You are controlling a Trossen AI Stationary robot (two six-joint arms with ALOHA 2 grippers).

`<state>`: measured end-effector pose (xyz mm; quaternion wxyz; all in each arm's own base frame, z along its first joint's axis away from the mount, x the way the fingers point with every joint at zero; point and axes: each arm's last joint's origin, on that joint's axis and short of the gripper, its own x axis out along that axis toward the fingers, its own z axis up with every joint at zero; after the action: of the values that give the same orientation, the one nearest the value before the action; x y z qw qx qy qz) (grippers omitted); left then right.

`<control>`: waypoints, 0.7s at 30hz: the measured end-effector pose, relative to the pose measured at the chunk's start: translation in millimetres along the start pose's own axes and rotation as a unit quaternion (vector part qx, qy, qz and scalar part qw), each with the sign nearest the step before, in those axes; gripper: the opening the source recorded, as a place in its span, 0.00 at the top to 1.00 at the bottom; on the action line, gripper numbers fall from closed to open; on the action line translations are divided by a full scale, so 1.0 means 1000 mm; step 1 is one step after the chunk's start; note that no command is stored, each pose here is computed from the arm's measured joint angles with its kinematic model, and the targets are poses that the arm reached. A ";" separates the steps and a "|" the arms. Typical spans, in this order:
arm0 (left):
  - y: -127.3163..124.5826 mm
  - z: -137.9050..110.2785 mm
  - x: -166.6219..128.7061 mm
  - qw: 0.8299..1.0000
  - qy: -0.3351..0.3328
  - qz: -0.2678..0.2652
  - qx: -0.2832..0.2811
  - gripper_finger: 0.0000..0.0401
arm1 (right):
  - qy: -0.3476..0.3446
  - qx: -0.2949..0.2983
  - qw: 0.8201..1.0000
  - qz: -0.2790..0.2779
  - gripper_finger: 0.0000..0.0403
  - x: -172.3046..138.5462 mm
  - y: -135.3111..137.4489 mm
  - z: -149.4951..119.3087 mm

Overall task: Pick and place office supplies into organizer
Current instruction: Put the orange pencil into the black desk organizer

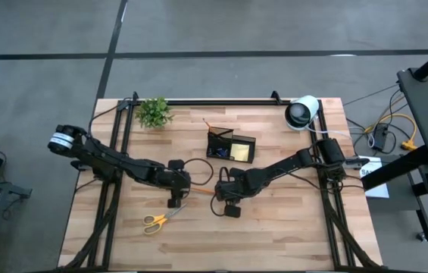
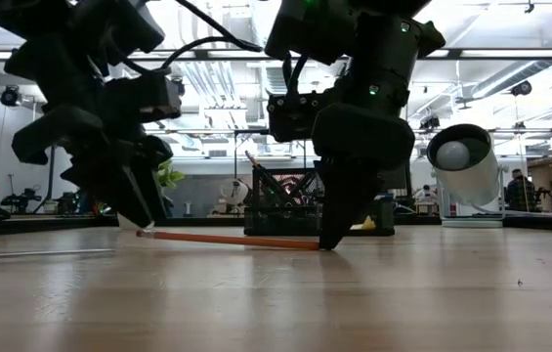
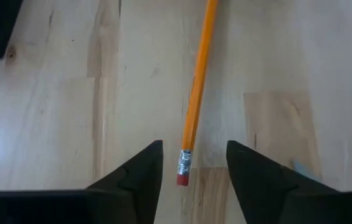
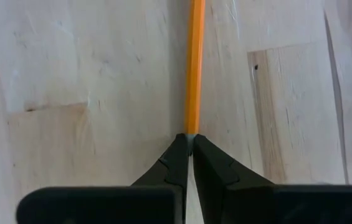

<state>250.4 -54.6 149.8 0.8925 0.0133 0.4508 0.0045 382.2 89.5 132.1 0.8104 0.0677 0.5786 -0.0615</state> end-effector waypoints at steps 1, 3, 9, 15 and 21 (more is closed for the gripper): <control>0.001 -0.001 0.001 1.000 0.004 0.001 0.000 0.59 | -0.001 0.000 1.000 0.000 0.98 0.000 0.000 0.000; 0.000 -0.003 0.004 1.000 0.014 -0.004 0.001 0.59 | -0.001 0.000 1.000 0.000 0.98 0.000 0.000 0.000; 0.000 -0.007 0.017 0.999 0.035 -0.005 0.033 0.67 | -0.001 0.000 1.000 0.000 0.98 0.000 0.000 0.000; 0.001 -0.005 0.021 0.998 0.024 -0.009 0.050 0.82 | -0.002 0.000 1.000 0.000 0.98 0.000 0.000 0.000; 0.007 -0.006 0.025 0.997 0.031 -0.002 0.068 0.97 | -0.001 0.001 1.000 0.000 0.98 0.000 0.001 0.000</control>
<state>260.1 -47.0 126.1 0.8751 0.0732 0.4776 -0.0275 382.3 90.1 131.9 0.8107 0.0689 0.5781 -0.0621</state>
